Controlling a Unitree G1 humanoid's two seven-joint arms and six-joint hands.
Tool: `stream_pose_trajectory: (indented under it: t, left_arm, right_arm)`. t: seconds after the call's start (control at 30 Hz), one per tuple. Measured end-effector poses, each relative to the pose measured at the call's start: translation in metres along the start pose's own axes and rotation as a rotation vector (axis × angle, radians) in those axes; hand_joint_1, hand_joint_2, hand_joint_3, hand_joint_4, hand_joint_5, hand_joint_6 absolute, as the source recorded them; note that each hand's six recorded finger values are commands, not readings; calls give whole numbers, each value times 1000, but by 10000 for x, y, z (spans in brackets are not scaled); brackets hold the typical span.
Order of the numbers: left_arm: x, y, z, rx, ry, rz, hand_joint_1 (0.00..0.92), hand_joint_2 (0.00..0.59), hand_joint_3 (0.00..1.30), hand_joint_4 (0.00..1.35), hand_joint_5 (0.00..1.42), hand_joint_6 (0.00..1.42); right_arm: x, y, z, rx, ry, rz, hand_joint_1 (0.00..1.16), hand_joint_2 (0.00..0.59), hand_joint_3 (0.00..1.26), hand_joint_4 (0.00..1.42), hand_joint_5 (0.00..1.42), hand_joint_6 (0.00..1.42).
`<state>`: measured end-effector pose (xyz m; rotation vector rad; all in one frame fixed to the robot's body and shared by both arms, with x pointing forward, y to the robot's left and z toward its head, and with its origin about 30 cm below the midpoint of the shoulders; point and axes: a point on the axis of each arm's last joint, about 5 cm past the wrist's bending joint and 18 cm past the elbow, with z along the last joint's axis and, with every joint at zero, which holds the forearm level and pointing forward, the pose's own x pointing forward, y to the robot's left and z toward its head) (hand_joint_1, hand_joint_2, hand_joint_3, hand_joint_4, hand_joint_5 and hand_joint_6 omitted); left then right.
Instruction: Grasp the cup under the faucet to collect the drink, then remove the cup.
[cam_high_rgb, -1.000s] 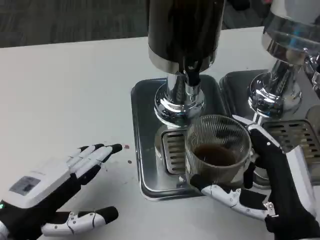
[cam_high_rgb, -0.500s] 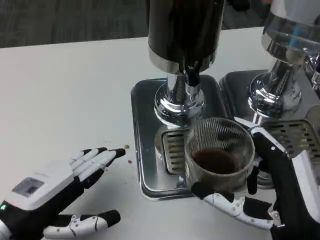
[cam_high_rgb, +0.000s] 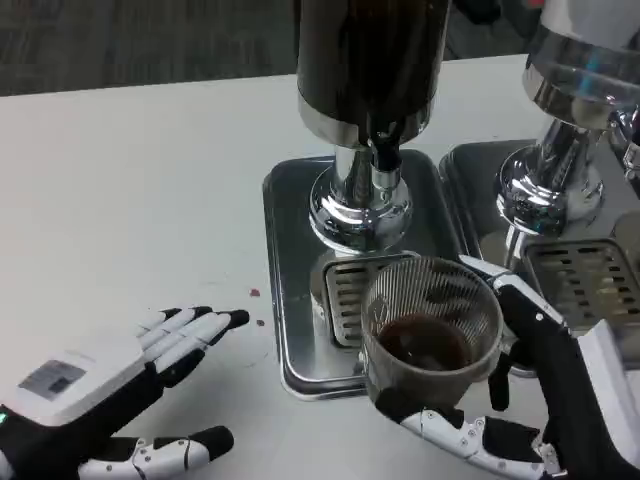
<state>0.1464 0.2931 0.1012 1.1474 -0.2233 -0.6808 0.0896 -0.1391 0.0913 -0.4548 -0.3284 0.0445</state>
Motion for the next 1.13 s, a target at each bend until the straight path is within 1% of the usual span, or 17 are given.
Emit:
stream_pose_trajectory:
  t: [0.2,0.4,0.7,0.73,0.87,1.0,1.13]
  left_arm:
    - [-62,-23,17,-20,-6,3,0,245,0,0,0,0]
    - [-124,-21,48,-14,-2,8,0,252,0,0,0,0]
    - [-206,-4,129,5,-13,25,0,265,0,0,0,0]
    - [-215,-9,136,4,-12,24,0,273,0,0,0,0]
    - [-263,-41,174,-9,9,36,0,281,0,0,0,0]
    - [-274,-99,191,-32,23,41,0,285,0,0,0,0]
    - [-267,-89,204,-29,24,54,0,287,0,0,0,0]
  right_arm:
    - [-5,1,14,5,-3,16,920,160,530,610,894,1275]
    - [-8,-7,38,7,-9,7,916,160,532,610,894,1275]
    - [-20,-28,38,0,-4,-1,914,161,536,610,895,1275]
    - [-22,-33,37,-1,-3,-2,913,162,536,610,895,1275]
    - [-21,-45,40,3,-4,4,910,166,538,612,895,1275]
    - [-15,-44,44,4,-7,5,909,167,538,617,895,1275]
    - [-17,-43,44,4,-5,4,908,168,538,618,895,1275]
